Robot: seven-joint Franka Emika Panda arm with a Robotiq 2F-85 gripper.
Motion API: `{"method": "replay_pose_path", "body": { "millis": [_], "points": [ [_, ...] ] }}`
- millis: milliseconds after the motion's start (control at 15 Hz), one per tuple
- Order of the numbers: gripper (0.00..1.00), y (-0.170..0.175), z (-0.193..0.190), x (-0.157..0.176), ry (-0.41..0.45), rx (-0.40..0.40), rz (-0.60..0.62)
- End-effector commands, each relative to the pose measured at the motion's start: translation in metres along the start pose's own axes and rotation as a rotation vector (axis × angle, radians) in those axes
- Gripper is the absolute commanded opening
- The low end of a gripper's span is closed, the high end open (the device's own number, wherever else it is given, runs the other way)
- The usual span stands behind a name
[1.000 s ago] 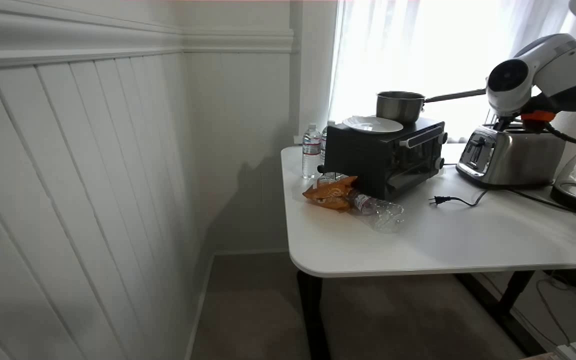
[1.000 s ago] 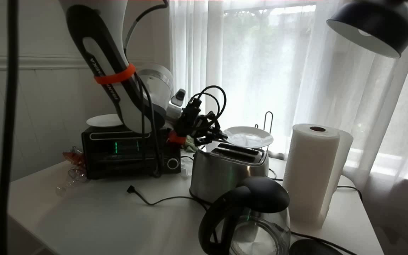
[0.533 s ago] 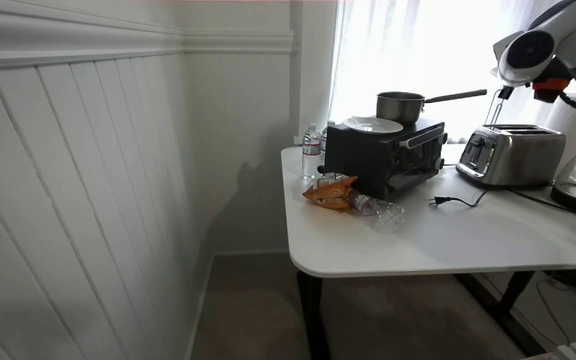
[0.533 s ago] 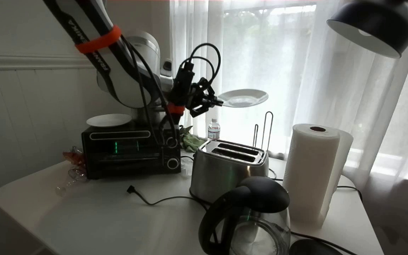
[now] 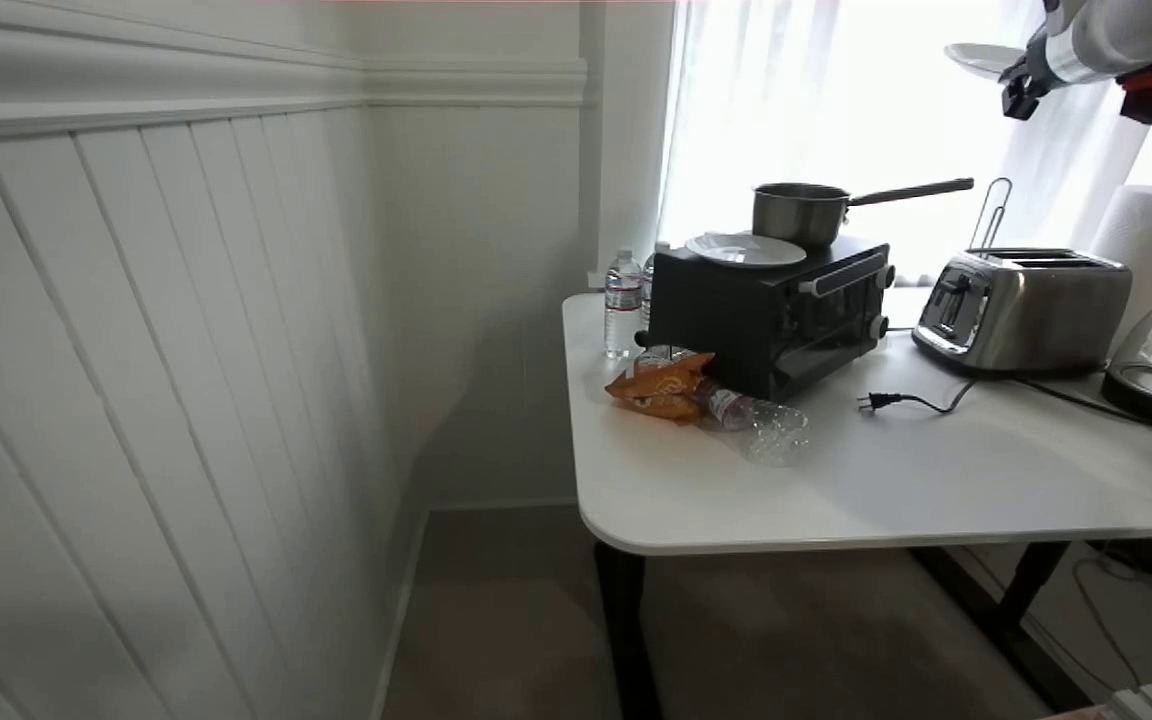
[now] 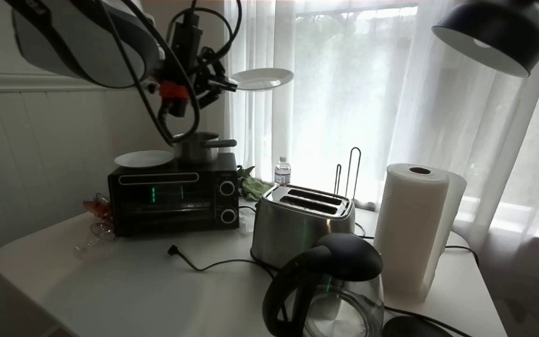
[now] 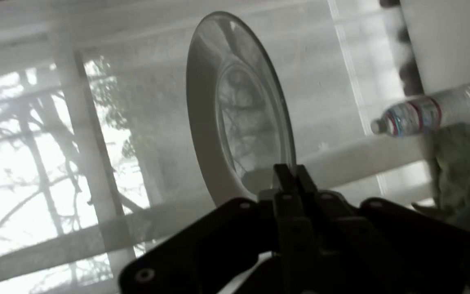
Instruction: Put the white plate on the oven
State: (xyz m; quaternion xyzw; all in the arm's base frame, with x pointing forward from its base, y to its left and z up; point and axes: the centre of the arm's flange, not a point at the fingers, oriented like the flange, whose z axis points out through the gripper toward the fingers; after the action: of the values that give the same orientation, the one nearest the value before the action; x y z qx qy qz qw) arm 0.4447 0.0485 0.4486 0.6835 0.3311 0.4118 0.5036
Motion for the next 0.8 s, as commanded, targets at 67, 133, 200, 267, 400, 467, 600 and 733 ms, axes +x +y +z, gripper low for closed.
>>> {"method": "replay_pose_path", "body": {
  "millis": [67, 133, 200, 267, 400, 467, 600, 733],
  "points": [
    [0.02, 0.001, -0.103, 0.025, 0.246, 0.143, -0.045],
    [0.02, -0.003, -0.117, 0.032, 0.306, 0.176, -0.060],
    [0.02, -0.007, -0.131, 0.039, 0.363, 0.210, -0.082],
    [0.02, -0.014, -0.147, 0.047, 0.417, 0.252, -0.104],
    [0.02, -0.026, -0.171, 0.059, 0.512, 0.340, -0.156],
    [0.02, -0.028, -0.144, 0.053, 0.453, 0.297, -0.118],
    [0.04, -0.031, -0.149, 0.055, 0.469, 0.311, -0.126],
    [0.04, -0.032, -0.144, 0.053, 0.457, 0.314, -0.123]
  ]
}}
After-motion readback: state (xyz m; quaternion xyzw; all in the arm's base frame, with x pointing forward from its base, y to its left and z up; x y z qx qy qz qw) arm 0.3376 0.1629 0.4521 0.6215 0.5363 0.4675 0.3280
